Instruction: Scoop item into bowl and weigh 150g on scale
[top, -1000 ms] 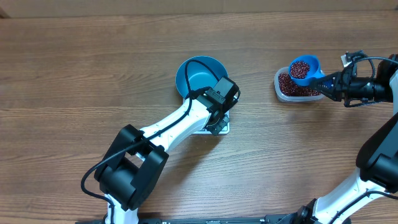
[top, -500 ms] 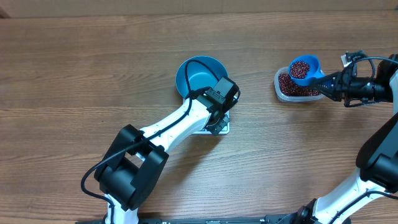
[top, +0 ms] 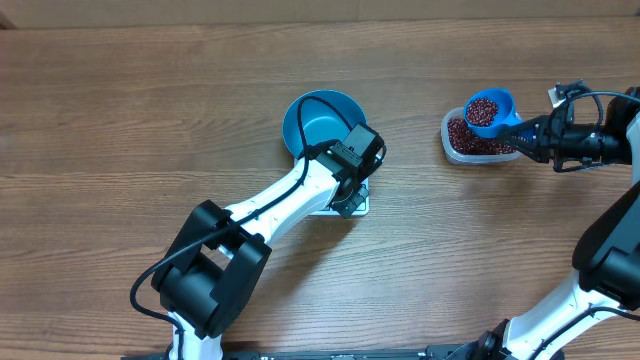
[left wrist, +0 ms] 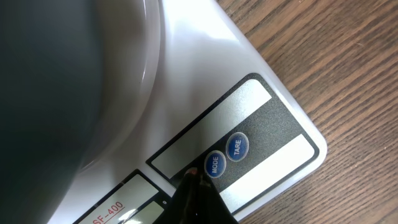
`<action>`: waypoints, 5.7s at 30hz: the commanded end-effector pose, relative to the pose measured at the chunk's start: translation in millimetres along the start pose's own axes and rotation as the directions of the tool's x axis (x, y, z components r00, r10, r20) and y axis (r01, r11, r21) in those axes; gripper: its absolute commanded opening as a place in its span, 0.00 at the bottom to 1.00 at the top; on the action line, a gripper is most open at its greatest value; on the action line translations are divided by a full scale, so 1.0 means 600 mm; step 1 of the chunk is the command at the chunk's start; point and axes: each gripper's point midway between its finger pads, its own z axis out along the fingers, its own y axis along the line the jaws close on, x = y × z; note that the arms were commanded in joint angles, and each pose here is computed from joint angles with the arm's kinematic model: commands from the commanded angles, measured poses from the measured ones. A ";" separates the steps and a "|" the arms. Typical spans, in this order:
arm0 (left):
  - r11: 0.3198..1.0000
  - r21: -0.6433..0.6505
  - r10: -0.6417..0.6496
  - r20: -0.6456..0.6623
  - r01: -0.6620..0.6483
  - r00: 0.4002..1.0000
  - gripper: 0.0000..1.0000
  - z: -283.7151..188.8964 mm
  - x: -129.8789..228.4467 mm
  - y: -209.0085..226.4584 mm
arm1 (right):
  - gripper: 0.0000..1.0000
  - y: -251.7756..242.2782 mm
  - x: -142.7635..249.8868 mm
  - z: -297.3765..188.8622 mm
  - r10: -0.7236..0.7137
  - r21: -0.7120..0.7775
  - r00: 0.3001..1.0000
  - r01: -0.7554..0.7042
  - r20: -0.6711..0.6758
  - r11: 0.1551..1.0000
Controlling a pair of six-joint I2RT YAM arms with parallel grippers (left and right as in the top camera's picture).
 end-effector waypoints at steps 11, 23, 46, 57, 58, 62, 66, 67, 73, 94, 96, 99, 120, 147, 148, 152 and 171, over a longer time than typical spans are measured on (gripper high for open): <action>1.000 -0.009 0.012 -0.004 -0.012 1.000 0.04 0.003 0.008 0.004 | 0.04 0.001 -0.001 0.001 0.002 -0.016 1.000 -0.002 0.006 1.000; 1.000 -0.013 0.011 0.017 -0.010 1.000 0.04 0.004 0.001 0.005 | 0.04 0.001 -0.001 0.001 0.002 -0.016 1.000 -0.002 0.006 1.000; 0.999 -0.047 0.003 0.007 -0.003 1.000 0.04 0.014 0.013 0.014 | 0.04 0.001 0.000 0.001 0.005 -0.017 1.000 -0.005 0.004 1.000; 0.999 -0.046 0.003 0.008 -0.003 1.000 0.04 0.014 0.012 0.014 | 0.04 0.001 0.000 0.001 0.005 -0.017 1.000 -0.005 0.005 1.000; 0.999 -0.046 0.004 0.008 -0.003 1.000 0.04 0.014 0.012 0.014 | 0.04 0.001 0.000 0.001 0.005 -0.017 1.000 -0.005 0.005 1.000; 0.999 -0.045 0.004 0.007 -0.004 1.000 0.04 0.014 0.013 0.013 | 0.04 0.001 0.000 0.001 0.005 -0.017 1.000 -0.005 0.004 1.000; 0.999 -0.045 0.004 0.007 -0.004 1.000 0.04 0.014 0.013 0.013 | 0.04 0.001 0.000 0.001 0.006 -0.017 1.000 -0.006 0.004 1.000; 0.999 -0.045 0.004 0.007 -0.004 1.000 0.04 0.014 0.013 0.013 | 0.04 0.001 0.000 0.001 0.006 -0.017 1.000 -0.006 0.004 1.000; 0.999 -0.045 0.004 0.004 -0.004 1.000 0.04 0.016 0.016 0.013 | 0.04 0.001 0.000 0.001 0.005 -0.017 1.000 -0.005 0.004 1.000; 0.999 -0.035 0.003 0.015 -0.003 1.000 0.04 0.020 0.014 0.010 | 0.04 0.001 0.000 0.001 0.005 -0.017 1.000 -0.005 0.005 1.000; 0.999 -0.035 0.003 0.015 -0.003 1.000 0.04 0.021 0.015 0.009 | 0.04 0.001 0.000 0.001 0.005 -0.017 1.000 -0.005 0.004 1.000; 0.999 -0.035 0.004 0.011 -0.003 1.000 0.04 0.025 0.020 0.009 | 0.04 0.001 0.000 0.001 0.005 -0.017 1.000 -0.005 0.005 1.000; 0.999 -0.036 0.001 0.039 0.000 0.999 0.04 -0.002 -0.003 0.012 | 0.04 0.001 0.000 0.001 0.005 -0.017 1.000 -0.005 0.004 1.000; 0.998 -0.006 0.060 0.058 -0.060 0.997 0.04 -0.059 -0.030 0.008 | 0.04 -0.002 -0.005 0.001 -0.015 -0.012 1.000 0.015 0.014 1.000; 0.998 -0.006 0.060 0.054 -0.060 0.997 0.04 -0.059 -0.028 0.008 | 0.04 -0.002 -0.006 0.001 -0.015 -0.012 1.000 0.015 0.014 1.000; 0.998 -0.003 0.062 0.032 -0.062 0.998 0.04 -0.058 -0.019 0.007 | 0.04 -0.001 -0.005 0.001 -0.011 -0.013 1.000 0.012 0.012 1.000; 0.998 -0.002 0.060 0.016 -0.060 0.998 0.04 -0.058 -0.013 0.007 | 0.04 -0.006 -0.005 0.001 -0.020 0.001 1.000 0.020 0.011 1.000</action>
